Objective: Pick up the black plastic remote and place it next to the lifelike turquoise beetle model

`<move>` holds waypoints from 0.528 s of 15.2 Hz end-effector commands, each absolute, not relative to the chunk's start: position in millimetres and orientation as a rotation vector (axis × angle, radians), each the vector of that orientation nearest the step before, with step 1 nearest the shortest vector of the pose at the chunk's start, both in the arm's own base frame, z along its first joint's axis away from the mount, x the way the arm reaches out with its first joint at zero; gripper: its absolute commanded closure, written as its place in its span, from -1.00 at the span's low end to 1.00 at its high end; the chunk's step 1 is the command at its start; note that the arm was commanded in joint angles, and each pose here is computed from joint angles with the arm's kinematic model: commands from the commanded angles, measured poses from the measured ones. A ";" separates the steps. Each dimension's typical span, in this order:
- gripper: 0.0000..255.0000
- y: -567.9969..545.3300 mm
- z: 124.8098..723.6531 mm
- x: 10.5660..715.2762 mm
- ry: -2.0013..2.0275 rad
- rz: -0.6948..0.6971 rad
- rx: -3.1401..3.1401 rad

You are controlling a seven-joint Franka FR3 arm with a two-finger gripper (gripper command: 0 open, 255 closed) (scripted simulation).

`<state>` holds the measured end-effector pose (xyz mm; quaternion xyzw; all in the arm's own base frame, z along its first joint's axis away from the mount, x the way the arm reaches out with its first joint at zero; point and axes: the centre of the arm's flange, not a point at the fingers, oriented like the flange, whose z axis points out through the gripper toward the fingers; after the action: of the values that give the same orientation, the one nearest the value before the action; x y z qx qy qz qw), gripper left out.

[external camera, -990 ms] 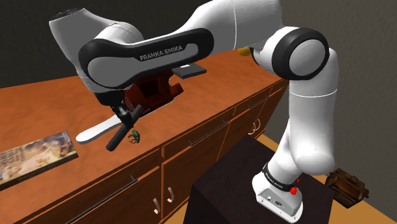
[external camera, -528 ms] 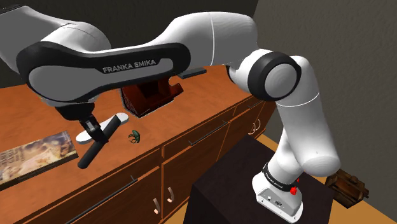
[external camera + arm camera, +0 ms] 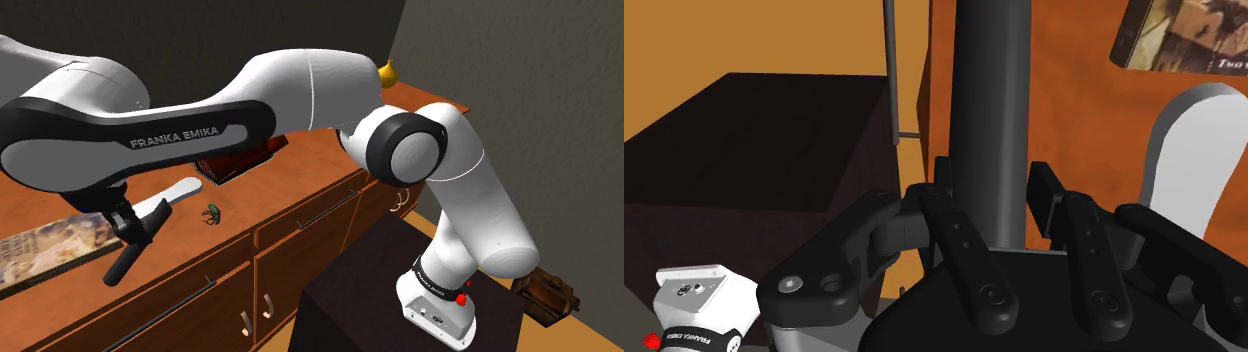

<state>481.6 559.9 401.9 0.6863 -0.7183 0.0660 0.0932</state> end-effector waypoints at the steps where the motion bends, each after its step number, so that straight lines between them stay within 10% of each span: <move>1: 1.00 561.0 392.3 481.5 -2.133 0.196 2.037; 8: 1.00 561.0 355.4 481.5 -2.133 0.196 2.037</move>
<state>482.2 562.1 361.9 0.6855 -0.7191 0.0666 0.0922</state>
